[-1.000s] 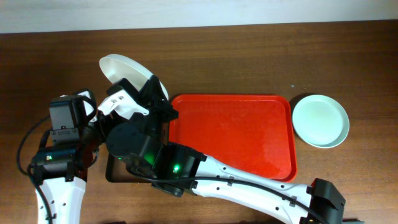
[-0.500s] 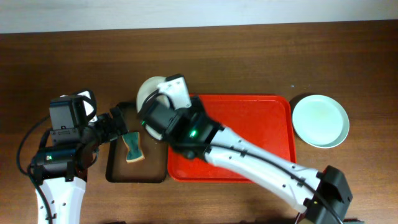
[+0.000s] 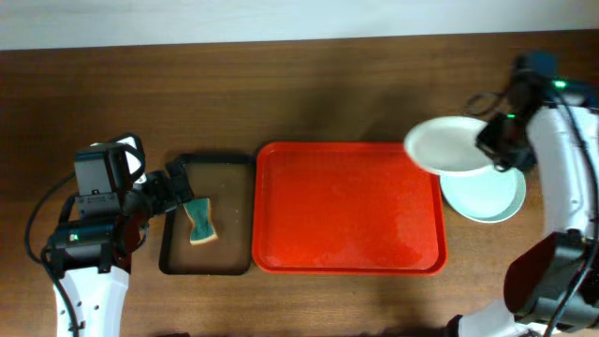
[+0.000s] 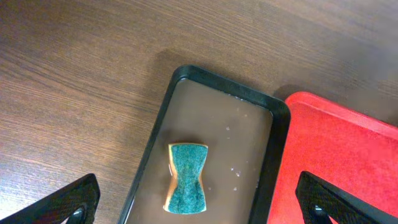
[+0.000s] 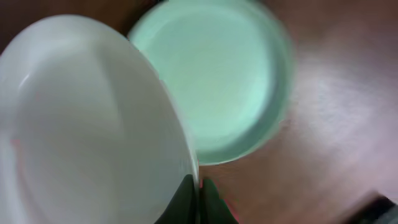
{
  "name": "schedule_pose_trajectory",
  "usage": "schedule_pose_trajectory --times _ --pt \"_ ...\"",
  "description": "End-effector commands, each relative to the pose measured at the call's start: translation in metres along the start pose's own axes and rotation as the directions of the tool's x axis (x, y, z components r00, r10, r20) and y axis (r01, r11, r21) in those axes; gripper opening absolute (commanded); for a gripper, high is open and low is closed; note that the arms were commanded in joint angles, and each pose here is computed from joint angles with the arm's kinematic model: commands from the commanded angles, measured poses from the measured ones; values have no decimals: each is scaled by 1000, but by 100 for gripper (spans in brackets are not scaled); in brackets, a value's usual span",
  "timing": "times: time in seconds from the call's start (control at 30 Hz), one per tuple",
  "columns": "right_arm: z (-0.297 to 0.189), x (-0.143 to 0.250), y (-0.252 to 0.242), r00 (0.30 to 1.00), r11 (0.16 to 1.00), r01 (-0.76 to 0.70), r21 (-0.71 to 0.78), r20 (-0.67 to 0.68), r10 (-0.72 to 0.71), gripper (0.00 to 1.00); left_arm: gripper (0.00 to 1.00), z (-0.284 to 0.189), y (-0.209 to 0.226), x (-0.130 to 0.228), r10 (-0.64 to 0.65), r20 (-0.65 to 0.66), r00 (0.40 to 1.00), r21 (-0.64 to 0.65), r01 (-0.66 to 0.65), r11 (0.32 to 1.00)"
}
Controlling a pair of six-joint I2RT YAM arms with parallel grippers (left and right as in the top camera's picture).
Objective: Clean dirty plates on tray and stack at the side
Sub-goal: 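Carry the white plate right and lower it onto the plate stack, then release the white plate and withdraw right gripper over the red tray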
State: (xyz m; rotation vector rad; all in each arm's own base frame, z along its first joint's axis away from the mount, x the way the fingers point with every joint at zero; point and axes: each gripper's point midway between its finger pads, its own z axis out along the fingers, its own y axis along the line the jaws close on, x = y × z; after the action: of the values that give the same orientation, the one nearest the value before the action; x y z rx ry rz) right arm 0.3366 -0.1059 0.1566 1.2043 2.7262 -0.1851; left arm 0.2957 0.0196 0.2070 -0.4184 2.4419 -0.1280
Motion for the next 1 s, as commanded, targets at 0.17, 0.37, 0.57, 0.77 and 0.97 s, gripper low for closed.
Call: schedule_pose_trajectory --times 0.17,0.37,0.57,0.77,0.97 --pt "87 19 -121 939 943 -305 131 -122 320 4 99 -4 0 -5 -11 18 1000 -4 11 1000" --pt "95 25 -75 974 982 -146 -120 -189 122 59 99 -4 0 -5 -11 18 1000 -4 11 1000" --pt "68 78 34 882 811 349 -469 -128 -454 71 99 -4 0 -5 -11 18 1000 -4 11 1000" --pt "42 185 136 597 502 699 -509 31 -801 79 99 -4 0 -5 -11 18 1000 -4 11 1000" --pt "43 186 140 576 486 735 -473 58 -815 99 99 -4 0 -5 -11 18 1000 -4 11 1000"
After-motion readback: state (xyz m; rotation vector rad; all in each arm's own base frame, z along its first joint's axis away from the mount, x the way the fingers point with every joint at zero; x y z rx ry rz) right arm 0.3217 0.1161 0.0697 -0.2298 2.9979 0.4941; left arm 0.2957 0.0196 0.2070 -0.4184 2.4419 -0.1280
